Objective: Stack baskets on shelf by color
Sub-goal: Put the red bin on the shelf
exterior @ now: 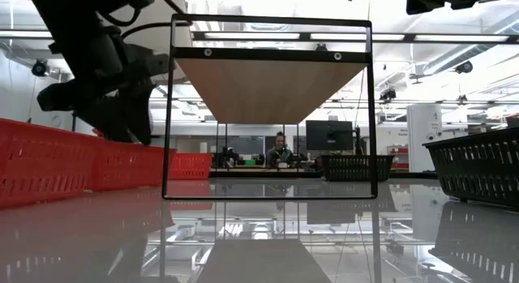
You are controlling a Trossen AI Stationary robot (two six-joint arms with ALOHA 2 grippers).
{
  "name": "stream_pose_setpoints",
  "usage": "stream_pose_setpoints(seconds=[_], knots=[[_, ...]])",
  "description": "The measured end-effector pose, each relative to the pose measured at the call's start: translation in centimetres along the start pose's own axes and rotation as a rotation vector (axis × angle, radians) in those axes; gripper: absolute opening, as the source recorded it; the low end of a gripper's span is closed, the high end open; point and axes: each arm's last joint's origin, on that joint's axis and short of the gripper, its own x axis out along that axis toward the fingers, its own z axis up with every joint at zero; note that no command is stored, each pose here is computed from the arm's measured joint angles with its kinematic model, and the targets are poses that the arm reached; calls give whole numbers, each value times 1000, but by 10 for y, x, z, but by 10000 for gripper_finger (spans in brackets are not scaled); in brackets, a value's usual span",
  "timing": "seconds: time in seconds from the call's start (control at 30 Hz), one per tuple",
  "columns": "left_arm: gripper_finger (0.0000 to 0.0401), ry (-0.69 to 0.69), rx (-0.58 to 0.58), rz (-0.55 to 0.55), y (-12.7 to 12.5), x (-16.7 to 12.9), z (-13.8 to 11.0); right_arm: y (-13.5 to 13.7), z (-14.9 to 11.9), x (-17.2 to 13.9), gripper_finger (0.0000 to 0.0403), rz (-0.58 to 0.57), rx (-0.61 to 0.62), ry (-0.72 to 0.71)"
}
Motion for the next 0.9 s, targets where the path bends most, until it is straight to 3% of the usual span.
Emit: stream_pose_setpoints(seconds=[0.3, 0.57, 0.73, 0.9], knots=[[135, 3, 7, 13, 7, 8, -5, 0, 0, 0, 9, 0, -1, 0], [29, 9, 22, 22, 9, 8, -6, 0, 0, 0, 9, 0, 0, 0], [6, 16, 112, 42, 5, -4, 1, 0, 0, 0, 9, 0, 0, 0], [2, 40, 285, 87, -9, -38, 22, 0, 0, 0, 9, -1, 0, -1]])
